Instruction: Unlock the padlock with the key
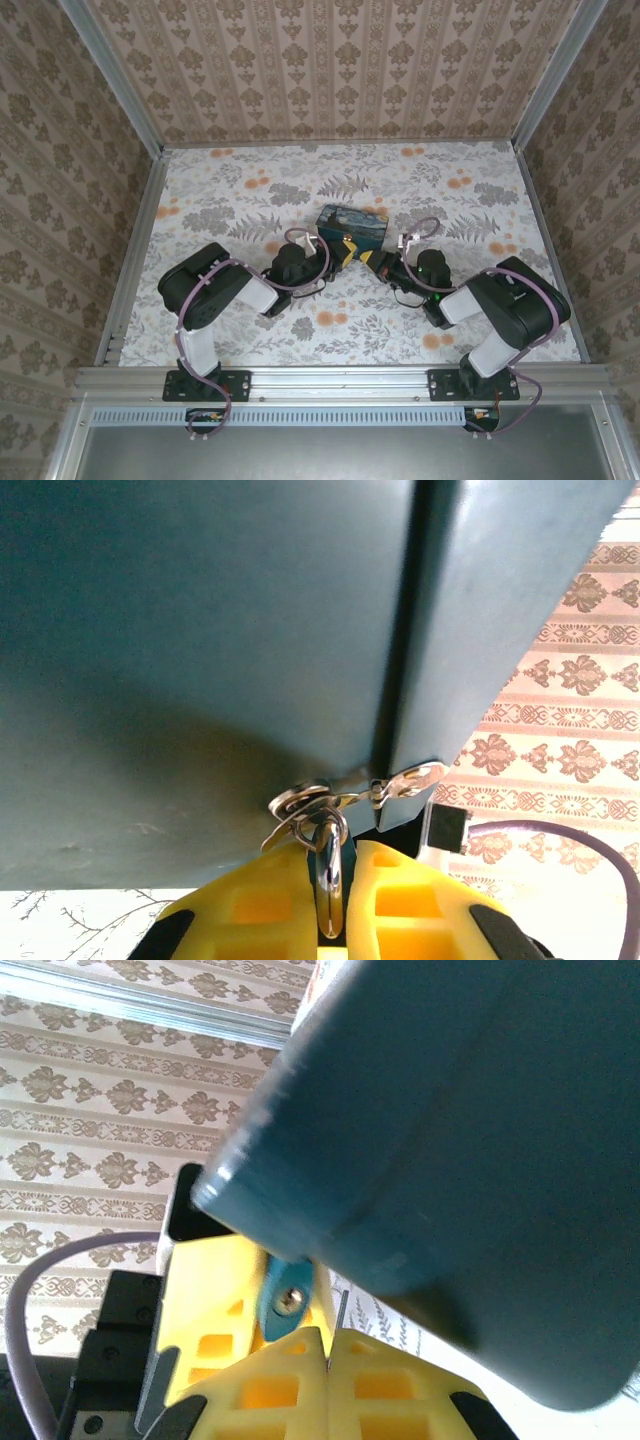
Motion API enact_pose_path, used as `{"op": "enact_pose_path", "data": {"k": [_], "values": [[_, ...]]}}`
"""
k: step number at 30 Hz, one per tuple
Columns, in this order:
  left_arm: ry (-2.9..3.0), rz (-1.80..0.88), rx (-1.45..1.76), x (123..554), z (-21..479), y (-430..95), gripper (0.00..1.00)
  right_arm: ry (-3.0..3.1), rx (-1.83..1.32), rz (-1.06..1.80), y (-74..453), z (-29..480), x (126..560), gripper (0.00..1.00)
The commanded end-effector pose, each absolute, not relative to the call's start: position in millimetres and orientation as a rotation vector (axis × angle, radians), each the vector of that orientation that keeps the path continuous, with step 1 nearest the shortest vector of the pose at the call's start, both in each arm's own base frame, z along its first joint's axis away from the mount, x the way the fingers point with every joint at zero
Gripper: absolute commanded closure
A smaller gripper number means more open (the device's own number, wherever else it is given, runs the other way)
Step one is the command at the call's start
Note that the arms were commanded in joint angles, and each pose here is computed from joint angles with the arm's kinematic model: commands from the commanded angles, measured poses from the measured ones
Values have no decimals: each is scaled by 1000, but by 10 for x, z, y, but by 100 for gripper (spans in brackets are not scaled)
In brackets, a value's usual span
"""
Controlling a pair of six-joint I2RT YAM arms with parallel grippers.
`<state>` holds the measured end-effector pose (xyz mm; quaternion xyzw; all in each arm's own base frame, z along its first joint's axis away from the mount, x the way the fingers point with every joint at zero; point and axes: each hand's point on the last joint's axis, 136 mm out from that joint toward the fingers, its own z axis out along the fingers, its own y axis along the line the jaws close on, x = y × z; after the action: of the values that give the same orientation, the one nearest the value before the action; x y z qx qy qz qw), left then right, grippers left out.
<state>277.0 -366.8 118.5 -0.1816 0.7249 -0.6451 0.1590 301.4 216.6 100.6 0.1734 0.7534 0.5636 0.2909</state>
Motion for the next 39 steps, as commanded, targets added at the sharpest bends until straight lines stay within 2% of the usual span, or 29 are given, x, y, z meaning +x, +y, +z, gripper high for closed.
{"op": "enact_pose_path", "data": {"k": [1,18,39], "values": [[2035,-1878,-487,2761,1286,-3702,100,2024,434,1488,2131,978,2931,100],[2046,-1870,-492,2771,1237,-3699,100,2009,366,1463,2166,1273,3019,100],[2043,-1877,-495,2776,1253,-3708,100,2004,379,1494,2202,1227,3047,100]]}}
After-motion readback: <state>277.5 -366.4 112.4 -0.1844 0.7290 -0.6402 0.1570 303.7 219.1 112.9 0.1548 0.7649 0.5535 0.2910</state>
